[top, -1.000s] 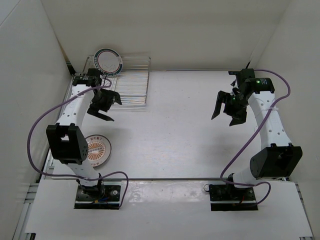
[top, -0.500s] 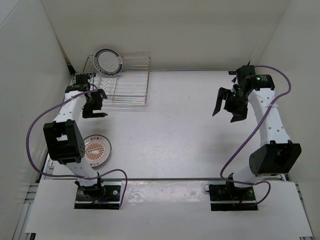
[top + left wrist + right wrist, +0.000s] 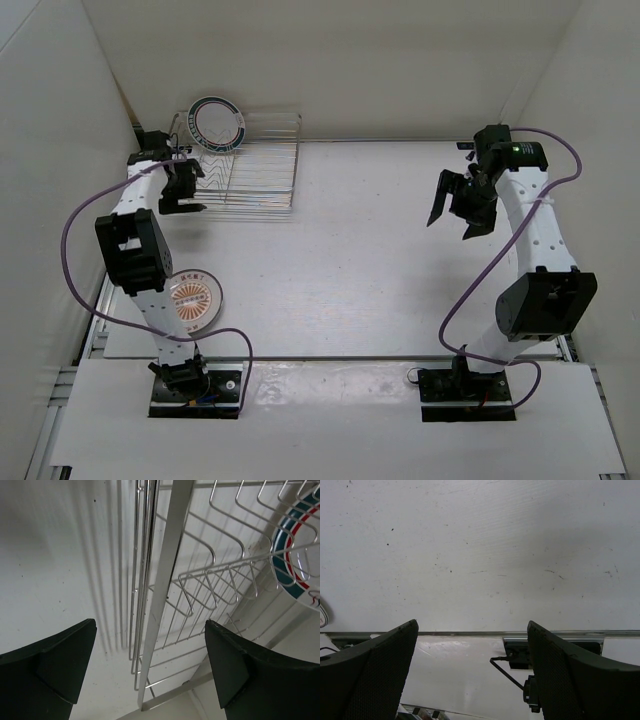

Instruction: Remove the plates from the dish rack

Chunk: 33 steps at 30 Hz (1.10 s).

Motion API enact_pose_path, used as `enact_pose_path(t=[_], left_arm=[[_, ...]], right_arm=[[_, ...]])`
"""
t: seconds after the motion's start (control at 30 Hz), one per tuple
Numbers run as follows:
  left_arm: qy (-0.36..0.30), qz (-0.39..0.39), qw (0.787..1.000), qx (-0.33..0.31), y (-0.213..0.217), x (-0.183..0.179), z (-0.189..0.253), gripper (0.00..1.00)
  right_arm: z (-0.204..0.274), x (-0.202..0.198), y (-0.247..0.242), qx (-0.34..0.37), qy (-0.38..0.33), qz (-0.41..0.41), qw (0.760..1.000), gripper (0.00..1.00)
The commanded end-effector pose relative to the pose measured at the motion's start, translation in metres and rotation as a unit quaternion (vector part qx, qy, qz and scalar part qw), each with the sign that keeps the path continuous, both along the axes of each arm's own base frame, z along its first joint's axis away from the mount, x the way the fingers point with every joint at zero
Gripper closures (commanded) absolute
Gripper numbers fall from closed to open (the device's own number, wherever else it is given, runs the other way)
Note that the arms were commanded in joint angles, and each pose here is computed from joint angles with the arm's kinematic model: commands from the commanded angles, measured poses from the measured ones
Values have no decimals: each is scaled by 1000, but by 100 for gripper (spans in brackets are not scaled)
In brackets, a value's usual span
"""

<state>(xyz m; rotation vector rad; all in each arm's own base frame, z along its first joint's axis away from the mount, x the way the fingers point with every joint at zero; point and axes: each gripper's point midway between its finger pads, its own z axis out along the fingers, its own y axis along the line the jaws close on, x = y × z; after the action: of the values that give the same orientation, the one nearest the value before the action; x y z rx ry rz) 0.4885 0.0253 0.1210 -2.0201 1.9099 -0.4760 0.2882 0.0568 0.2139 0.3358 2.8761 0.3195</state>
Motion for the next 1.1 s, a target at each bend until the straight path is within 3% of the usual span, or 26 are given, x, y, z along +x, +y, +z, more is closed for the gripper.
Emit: enact_pose_path(t=[0.0,0.2,0.67,1.07], left_arm=[[-8,-11,1000,2,4,7,10,0],[0,-22,1000,-6,-1,1,-8,11],[22,-38,999,0,-8,-60,-18,40],[35,-50,998,-8,-15,-91,-26,41]], right_arm=[[8,-54,-5,-1,103,1,995,9],[5,-57,-8,3,113,-9,994,9],[2,-59,-3,21,126,-6,992,9],[2,-60,0,28,126,-2,992,9]])
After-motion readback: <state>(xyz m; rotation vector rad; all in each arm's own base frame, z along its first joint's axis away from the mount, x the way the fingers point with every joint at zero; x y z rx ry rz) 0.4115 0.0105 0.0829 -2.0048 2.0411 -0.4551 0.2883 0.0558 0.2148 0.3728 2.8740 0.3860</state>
